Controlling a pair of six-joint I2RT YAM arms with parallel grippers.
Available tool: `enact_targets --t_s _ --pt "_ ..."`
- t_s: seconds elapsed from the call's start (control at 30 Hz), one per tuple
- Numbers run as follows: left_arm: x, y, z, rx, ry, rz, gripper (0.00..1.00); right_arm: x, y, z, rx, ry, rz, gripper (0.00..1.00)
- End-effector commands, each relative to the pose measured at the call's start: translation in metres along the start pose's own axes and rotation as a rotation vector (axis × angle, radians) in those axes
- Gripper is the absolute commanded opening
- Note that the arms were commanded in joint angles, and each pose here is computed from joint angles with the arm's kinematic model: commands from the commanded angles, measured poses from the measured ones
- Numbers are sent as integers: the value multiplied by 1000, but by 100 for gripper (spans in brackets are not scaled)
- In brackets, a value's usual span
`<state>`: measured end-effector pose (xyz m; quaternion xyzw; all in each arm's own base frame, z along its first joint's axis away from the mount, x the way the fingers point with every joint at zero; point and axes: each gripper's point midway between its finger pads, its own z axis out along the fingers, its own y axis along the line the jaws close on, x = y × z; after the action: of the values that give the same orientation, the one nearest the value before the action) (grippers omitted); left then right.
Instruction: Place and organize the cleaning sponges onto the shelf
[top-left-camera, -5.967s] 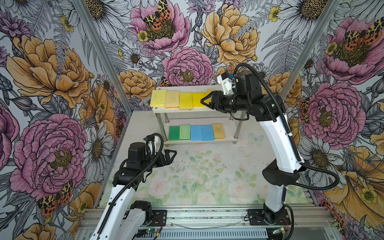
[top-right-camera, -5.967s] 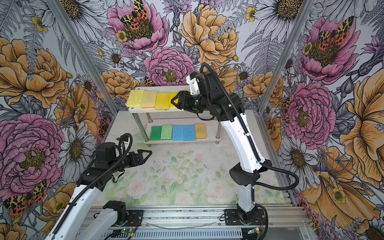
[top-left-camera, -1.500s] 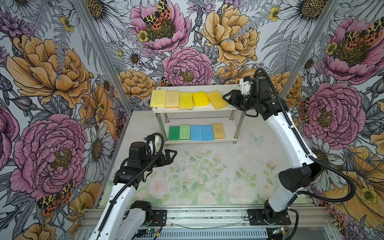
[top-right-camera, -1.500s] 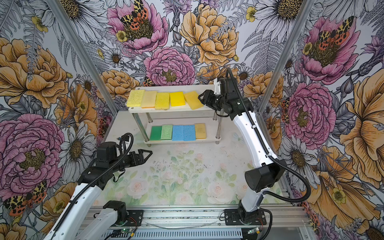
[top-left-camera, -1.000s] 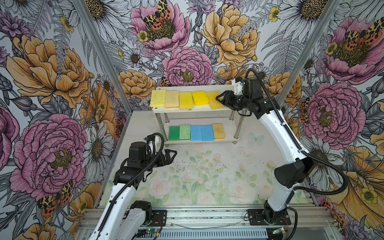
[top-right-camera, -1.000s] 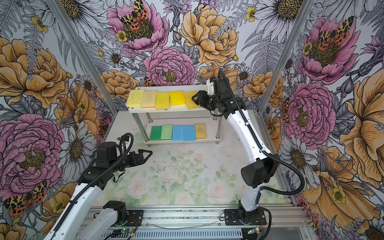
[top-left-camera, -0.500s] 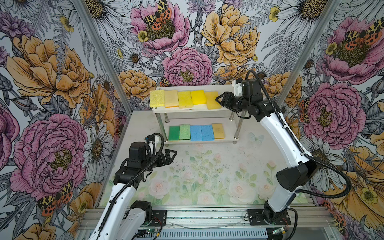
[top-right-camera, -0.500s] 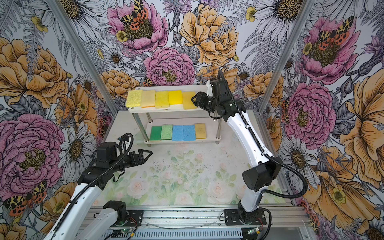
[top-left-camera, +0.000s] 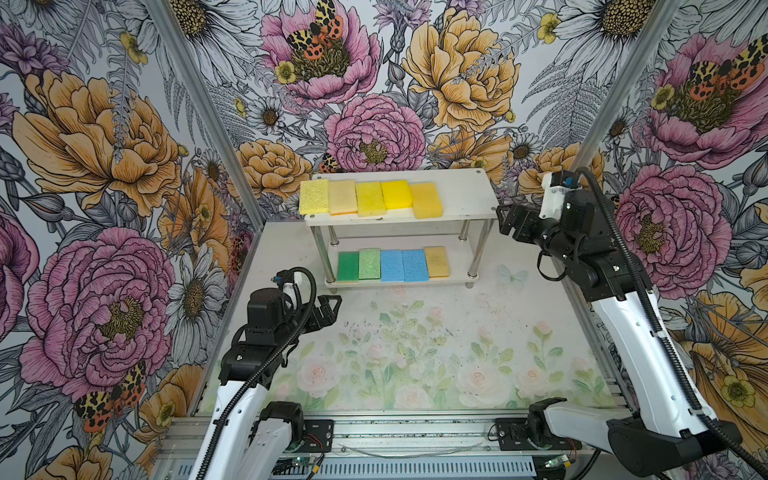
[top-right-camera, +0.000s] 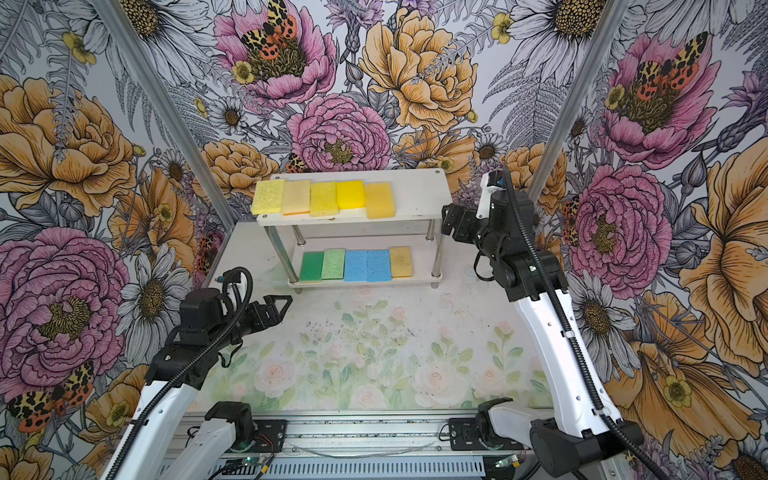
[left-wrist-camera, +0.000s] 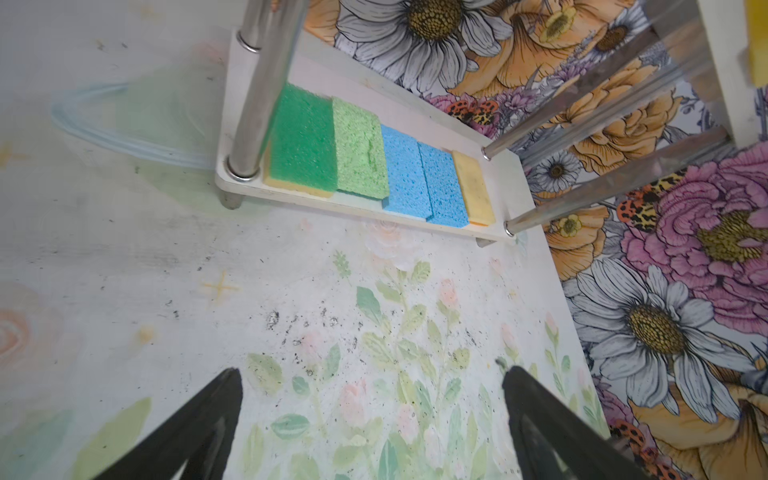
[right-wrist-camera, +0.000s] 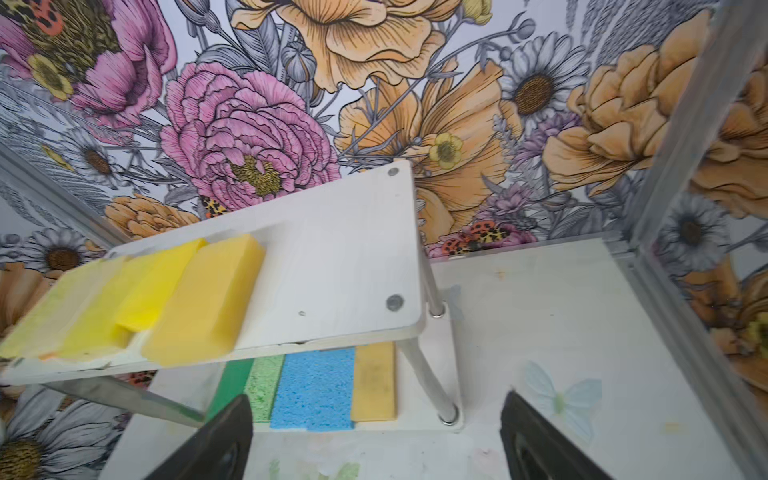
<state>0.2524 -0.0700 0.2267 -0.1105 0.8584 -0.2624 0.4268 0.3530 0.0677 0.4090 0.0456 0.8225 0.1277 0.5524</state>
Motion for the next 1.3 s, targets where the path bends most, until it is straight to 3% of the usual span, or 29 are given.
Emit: enact_targets --t_s 0.0,0.13,0.23,0.5,0.93,1.27 --pt "-27 32 -7 -189 -140 -78 99 18 -31 11 115 -60 -193 97" --pt "-42 57 -7 -325 -235 -70 99 53 -56 19 155 -227 -253 99" --pt "-52 67 -2 -357 -322 3 99 83 -69 26 140 -342 -288 100" --pt "-72 98 15 -488 -463 104 99 153 -123 79 224 -196 -236 100" --pt "-83 133 34 -538 -576 217 99 191 -143 105 232 -148 -217 99" --pt "-82 160 85 -521 -500 249 99 204 -148 111 228 -127 -216 99"
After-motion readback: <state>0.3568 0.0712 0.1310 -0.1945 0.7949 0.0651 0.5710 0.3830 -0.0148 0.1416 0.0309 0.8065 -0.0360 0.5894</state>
